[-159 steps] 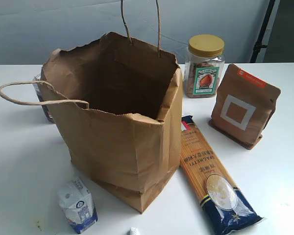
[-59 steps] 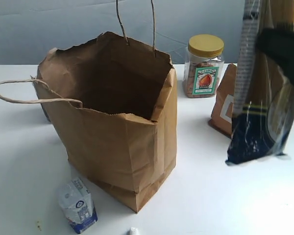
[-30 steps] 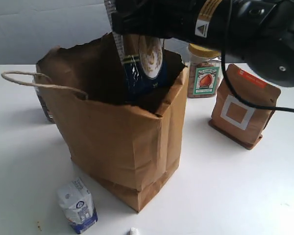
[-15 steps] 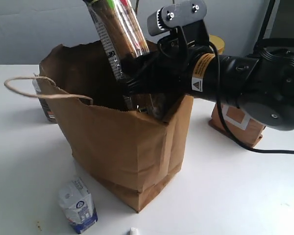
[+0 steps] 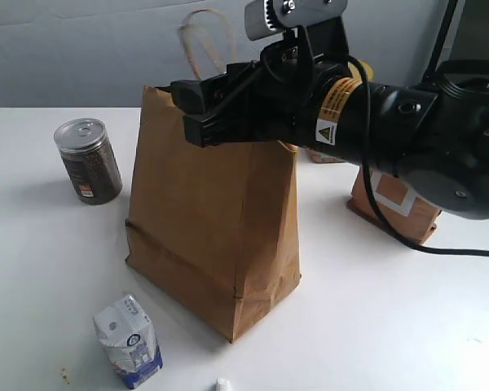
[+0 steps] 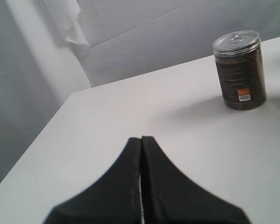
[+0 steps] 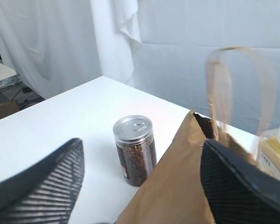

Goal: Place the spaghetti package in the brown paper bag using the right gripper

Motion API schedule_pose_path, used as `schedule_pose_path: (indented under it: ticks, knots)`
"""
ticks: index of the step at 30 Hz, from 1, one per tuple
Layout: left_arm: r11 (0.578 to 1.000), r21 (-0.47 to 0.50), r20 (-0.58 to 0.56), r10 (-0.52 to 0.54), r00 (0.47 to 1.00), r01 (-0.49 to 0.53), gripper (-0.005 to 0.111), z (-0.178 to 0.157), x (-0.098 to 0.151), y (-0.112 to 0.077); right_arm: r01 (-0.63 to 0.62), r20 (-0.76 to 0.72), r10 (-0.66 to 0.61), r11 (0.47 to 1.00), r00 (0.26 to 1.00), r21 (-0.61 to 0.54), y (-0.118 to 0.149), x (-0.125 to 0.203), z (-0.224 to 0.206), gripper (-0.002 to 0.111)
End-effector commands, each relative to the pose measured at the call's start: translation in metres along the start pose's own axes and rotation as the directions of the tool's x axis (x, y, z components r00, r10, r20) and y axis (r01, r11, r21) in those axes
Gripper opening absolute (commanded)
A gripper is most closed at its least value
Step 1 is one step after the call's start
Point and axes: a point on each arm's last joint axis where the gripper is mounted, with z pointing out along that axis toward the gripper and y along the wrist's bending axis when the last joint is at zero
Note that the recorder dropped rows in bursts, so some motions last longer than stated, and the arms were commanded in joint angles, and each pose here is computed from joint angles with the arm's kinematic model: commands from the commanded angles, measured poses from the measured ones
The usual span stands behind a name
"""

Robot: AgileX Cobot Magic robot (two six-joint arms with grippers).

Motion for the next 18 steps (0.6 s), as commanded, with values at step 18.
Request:
schedule_pose_path:
  ticks: [18]
  knots:
    - [1.000,0.005,0.002,-0.007,1.000,0.007,0.000,0.001,0.001,-0.001,-0.005,0.017,-0.003,0.884,1.000,0.467,-0.042,0.020,-0.203,0.000]
